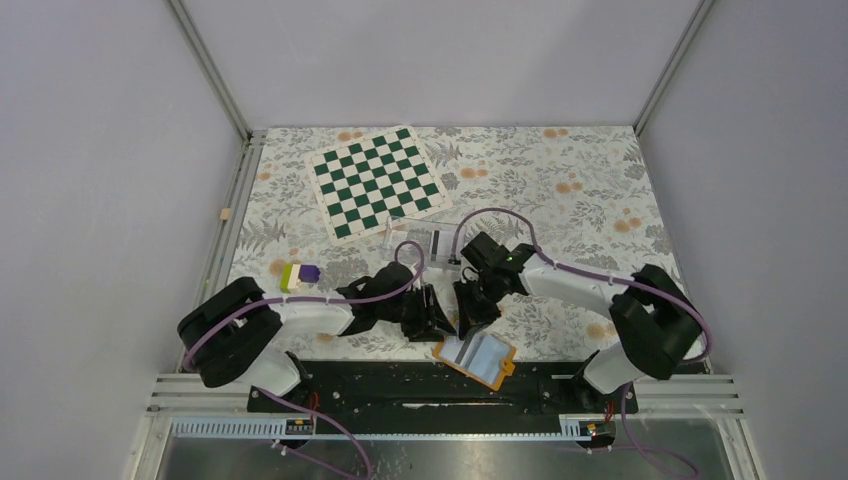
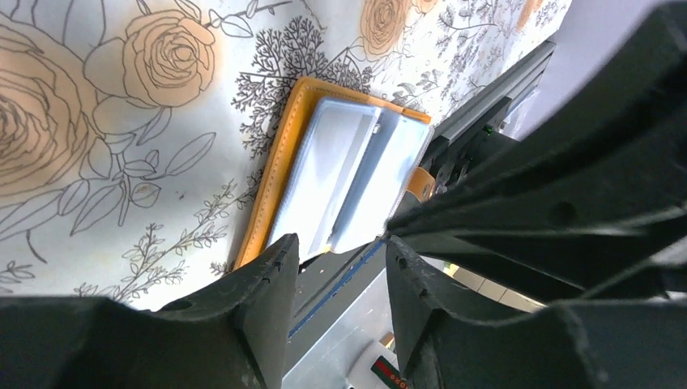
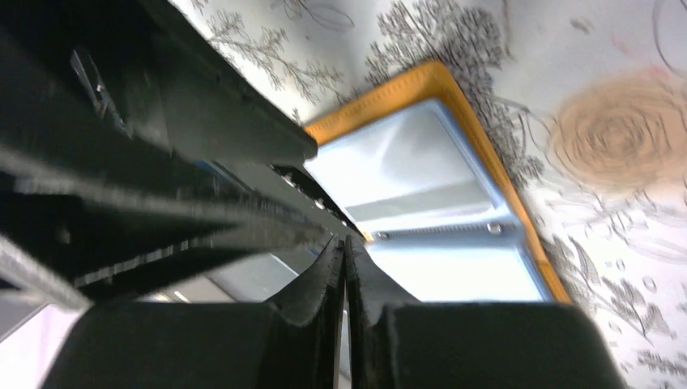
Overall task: Put the credit cards into the card holder
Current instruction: Close the card holder at the center of the board.
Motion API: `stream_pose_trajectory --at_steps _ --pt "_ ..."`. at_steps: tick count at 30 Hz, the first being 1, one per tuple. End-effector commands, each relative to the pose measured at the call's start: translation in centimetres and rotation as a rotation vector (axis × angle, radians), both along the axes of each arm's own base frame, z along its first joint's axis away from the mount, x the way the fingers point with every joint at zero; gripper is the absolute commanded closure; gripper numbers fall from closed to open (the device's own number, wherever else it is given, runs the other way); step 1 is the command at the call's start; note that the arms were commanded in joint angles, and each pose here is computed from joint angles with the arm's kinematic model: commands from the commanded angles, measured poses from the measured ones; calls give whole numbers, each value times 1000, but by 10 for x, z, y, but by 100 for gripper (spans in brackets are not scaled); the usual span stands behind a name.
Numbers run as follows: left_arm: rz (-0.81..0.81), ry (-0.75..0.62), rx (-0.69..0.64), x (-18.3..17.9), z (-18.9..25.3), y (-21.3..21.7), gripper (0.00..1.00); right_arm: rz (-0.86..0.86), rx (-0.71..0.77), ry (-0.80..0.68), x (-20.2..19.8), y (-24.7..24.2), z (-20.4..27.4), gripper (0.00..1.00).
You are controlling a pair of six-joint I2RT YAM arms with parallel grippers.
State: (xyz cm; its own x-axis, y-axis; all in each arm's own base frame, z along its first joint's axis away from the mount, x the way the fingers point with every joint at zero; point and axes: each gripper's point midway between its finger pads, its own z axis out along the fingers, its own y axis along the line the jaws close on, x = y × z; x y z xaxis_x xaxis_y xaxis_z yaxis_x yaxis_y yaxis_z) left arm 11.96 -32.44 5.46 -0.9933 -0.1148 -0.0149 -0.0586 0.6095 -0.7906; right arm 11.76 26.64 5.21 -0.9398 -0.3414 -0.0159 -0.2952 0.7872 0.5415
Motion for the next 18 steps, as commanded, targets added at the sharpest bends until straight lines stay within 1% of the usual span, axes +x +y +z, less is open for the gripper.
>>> stream_pose_trajectory --at_steps 1,5,8,10,11,14,18 --pt "-45 -56 -55 9 16 -18 55 -51 -61 -64 -6 -25 7 91" --pt "-46 -93 49 16 9 -10 49 -64 -145 -63 -12 -45 -4 92" --pt "-61 -130 154 22 6 -1 46 -73 -234 -51 -17 -63 -16 97" --pt "-62 -151 197 27 6 5 43 -92 -293 -57 -19 -76 -21 99" --pt "-63 -151 207 29 5 6 41 -104 -319 -59 -20 -81 -22 99" --pt "-74 -120 216 31 -3 8 39 -136 -396 -65 -22 -98 -23 100" --pt "-104 -73 186 28 -12 2 38 -178 -481 -72 -26 -116 -21 100"
